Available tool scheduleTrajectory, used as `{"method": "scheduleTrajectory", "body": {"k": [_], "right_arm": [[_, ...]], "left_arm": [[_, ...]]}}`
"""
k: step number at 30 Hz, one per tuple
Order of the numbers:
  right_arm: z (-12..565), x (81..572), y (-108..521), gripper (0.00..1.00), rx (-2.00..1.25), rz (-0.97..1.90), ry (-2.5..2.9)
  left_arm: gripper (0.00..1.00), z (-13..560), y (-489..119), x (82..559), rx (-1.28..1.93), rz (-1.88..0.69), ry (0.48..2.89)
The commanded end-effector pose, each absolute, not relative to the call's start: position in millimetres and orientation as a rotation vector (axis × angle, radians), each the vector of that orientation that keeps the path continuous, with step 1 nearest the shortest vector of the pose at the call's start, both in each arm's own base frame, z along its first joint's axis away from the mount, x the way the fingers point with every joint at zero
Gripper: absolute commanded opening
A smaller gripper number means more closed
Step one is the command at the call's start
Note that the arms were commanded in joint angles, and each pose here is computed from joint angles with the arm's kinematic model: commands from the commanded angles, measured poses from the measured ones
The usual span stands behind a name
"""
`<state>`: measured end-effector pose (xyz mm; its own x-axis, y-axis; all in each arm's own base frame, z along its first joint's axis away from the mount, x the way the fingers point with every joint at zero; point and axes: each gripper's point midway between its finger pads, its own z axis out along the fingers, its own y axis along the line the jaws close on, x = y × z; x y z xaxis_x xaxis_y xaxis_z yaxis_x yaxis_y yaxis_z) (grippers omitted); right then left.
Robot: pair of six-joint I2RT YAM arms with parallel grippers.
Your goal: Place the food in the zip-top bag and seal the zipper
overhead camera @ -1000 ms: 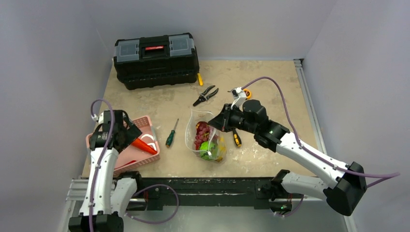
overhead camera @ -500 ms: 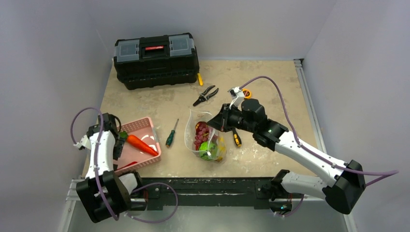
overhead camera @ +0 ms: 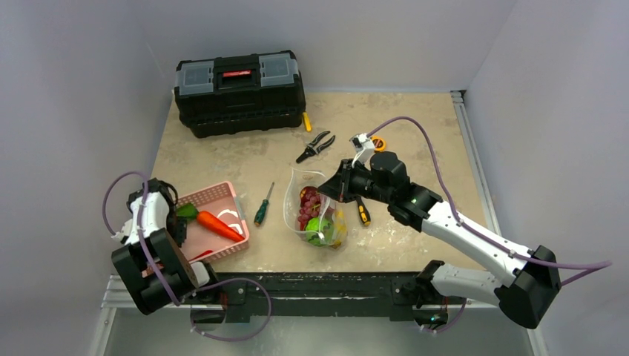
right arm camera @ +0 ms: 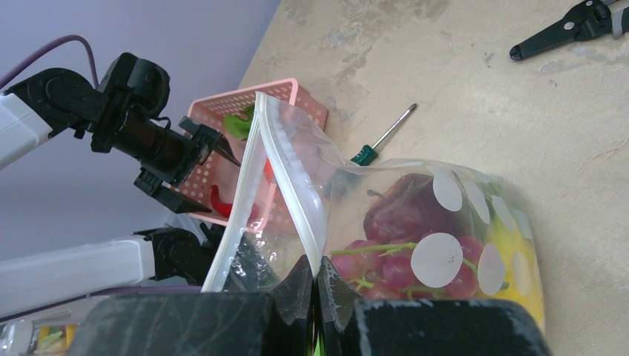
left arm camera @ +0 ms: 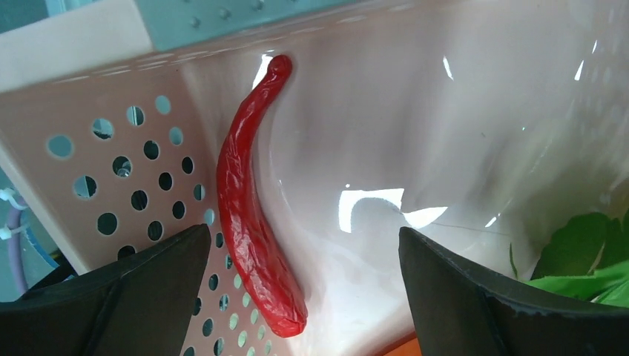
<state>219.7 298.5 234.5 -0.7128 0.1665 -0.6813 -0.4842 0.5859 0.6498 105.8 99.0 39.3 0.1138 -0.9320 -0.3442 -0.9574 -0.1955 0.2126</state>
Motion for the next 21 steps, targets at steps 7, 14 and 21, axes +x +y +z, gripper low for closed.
{"method": "scheduleTrajectory", "body": {"k": [7, 14, 21], "right_arm": [[254.0, 223.6, 303.4, 0.00, -0.297, 1.156, 2.014], [254.7, 223.2, 299.9, 0.00, -0.307, 1.133, 2.011], [257.5, 222.7, 300.5, 0.00, -0.324, 1.136, 2.006]], "left_arm": [[0.91, 35.4, 105.4, 117.0, -2.396, 0.498, 1.665], [0.85, 29.4, 103.4, 114.4, -2.373, 0.433, 1.576], [0.61, 23.7, 107.1, 116.0, -2.410, 0.487, 1.597]]}}
